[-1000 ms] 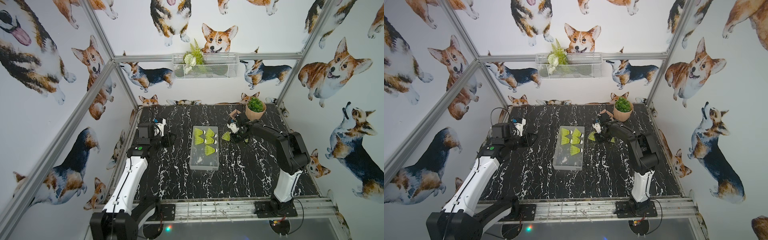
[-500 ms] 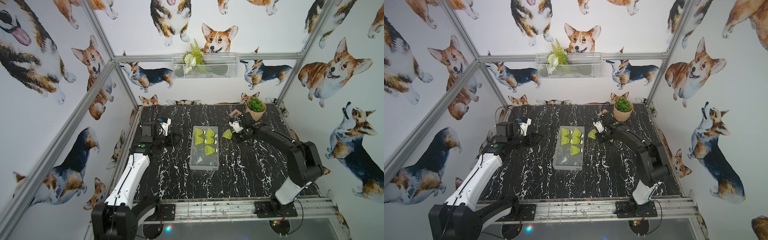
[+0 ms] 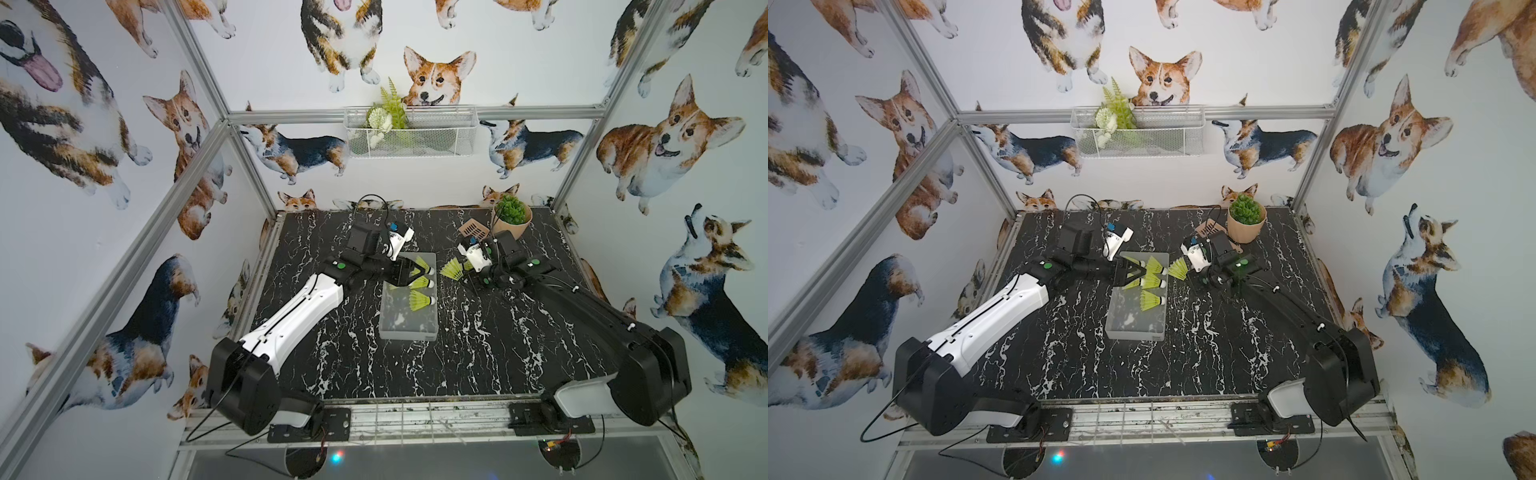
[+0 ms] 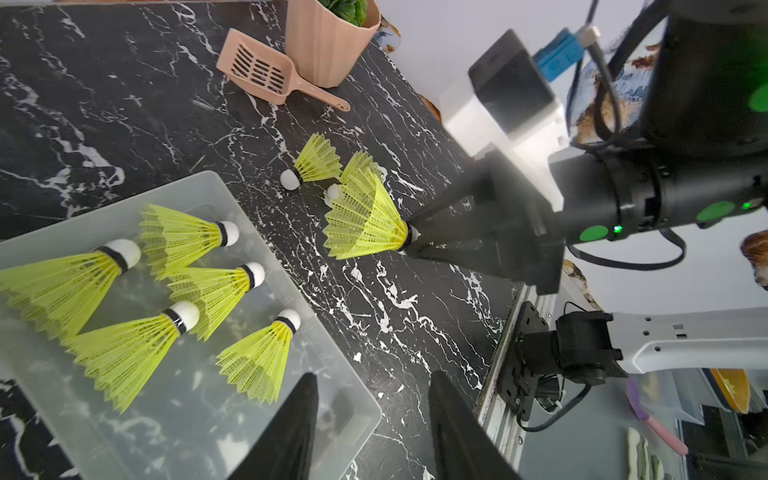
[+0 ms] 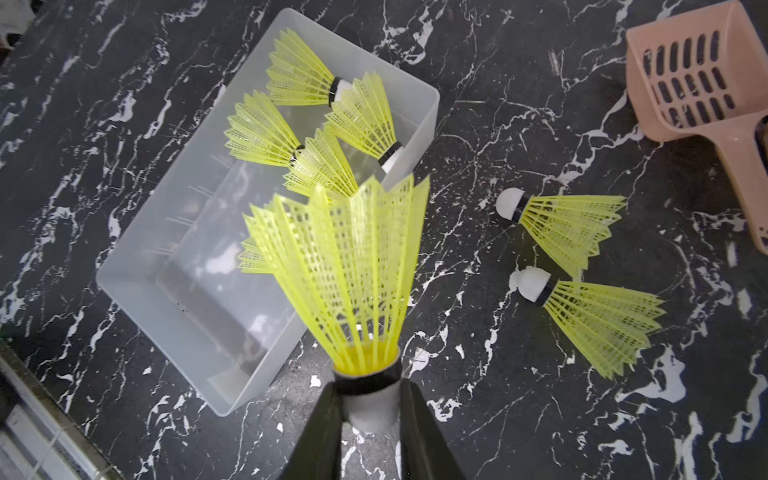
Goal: Put the shuttlecocks into the storage box
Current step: Place the shuttlecock in the storage box.
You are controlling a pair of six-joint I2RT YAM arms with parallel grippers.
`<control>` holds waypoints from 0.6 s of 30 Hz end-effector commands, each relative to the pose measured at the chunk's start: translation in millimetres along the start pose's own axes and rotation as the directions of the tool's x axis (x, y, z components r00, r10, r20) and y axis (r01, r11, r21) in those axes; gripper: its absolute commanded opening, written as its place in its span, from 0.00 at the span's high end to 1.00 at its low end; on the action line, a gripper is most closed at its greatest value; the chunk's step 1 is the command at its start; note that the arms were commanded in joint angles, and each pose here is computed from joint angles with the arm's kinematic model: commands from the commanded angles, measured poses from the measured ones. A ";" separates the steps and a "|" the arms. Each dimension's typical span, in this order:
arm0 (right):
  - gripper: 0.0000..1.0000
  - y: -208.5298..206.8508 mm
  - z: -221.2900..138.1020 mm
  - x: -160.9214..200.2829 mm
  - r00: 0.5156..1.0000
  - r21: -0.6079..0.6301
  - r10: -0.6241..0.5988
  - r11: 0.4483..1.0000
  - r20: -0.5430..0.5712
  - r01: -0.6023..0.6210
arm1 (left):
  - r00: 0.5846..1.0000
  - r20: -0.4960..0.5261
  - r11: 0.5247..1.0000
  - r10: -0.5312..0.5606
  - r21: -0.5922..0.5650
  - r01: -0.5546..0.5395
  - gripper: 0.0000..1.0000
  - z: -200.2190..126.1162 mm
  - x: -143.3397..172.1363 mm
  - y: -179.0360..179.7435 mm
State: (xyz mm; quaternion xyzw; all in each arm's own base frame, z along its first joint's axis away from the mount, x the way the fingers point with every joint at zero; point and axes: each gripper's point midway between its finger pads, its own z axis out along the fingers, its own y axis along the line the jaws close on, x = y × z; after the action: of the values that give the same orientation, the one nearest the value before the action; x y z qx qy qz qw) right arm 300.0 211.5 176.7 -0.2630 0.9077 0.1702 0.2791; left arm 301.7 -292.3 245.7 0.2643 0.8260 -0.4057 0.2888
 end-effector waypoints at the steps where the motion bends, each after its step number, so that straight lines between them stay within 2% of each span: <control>1: 0.74 11.6 -10.7 0.3 1.000 -0.035 -0.001 0.999 0.017 0.001 | 0.999 -0.002 0.993 0.039 0.109 -0.039 0.53 8.4 -9.7 -18.6; 6: 0.74 23.4 -22.7 -2.2 0.996 -0.066 -0.035 0.997 0.076 0.040 | 0.999 -0.013 0.984 0.044 0.173 -0.041 0.52 17.0 -13.0 -31.1; 13: 0.73 37.1 -28.4 -3.2 0.994 -0.115 -0.061 0.991 0.092 0.071 | 0.998 -0.025 0.964 0.060 0.259 -0.051 0.52 24.4 -11.6 -48.8; 18: 0.73 44.4 -30.0 -3.4 0.993 -0.139 -0.074 0.986 0.096 0.087 | 0.998 -0.042 0.965 0.054 0.259 -0.041 0.52 29.9 -8.1 -48.5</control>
State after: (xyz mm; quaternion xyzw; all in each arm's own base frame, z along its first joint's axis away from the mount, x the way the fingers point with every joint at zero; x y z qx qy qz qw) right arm 265.5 228.4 202.1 -0.2997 0.8790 0.2218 0.2974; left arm 283.7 -338.8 254.8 0.3198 0.7787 -0.4848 0.2373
